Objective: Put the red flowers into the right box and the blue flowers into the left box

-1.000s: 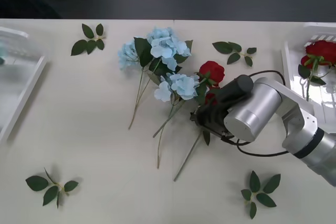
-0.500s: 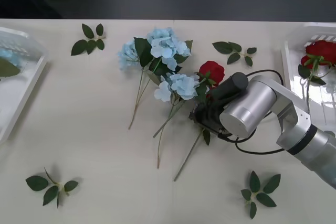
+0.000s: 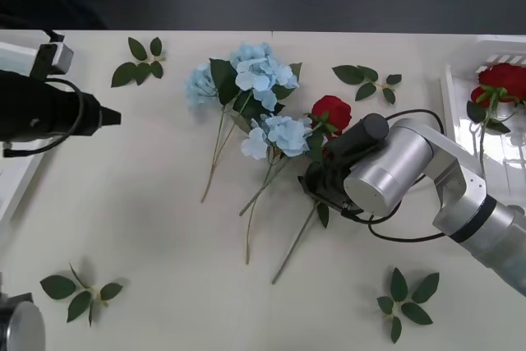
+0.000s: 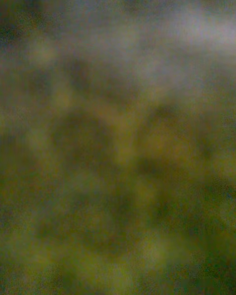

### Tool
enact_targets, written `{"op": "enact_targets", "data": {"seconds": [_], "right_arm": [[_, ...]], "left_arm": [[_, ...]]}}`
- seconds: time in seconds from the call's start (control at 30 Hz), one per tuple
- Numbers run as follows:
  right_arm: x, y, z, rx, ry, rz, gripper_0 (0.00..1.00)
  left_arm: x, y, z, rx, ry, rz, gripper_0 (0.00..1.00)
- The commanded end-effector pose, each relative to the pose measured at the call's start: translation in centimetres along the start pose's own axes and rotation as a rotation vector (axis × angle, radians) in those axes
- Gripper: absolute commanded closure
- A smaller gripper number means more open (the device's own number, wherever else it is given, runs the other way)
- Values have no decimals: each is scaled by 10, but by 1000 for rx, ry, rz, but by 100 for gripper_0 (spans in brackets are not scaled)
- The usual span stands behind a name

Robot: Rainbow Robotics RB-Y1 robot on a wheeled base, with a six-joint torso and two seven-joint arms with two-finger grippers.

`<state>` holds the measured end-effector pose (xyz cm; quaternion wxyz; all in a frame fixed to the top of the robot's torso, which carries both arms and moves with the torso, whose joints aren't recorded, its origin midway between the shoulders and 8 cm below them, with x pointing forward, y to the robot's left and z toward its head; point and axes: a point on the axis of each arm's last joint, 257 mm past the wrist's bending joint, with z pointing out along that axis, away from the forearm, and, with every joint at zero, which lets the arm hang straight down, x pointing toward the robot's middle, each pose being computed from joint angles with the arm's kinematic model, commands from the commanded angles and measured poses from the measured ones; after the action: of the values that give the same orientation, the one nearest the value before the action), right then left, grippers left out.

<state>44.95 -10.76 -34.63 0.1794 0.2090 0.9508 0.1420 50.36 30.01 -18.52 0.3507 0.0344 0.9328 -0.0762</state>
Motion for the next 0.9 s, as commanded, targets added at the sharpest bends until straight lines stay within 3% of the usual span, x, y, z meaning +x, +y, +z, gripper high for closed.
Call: {"op": "enact_targets", "data": {"seconds": [0.03,0.37,0.9], "right_arm": [[-5,3,-3,-1,-5,-59,100],[-16,-5,-7,1,-21,-89,100],[-78,-12,-133,-154,-85,-146,100]], "left_arm": [[-13,-38,1,-13,-26,12,0],[-13,-93,21,-90,4,23,0],[-16,-136,77,-94,-71,-3,0]]}}
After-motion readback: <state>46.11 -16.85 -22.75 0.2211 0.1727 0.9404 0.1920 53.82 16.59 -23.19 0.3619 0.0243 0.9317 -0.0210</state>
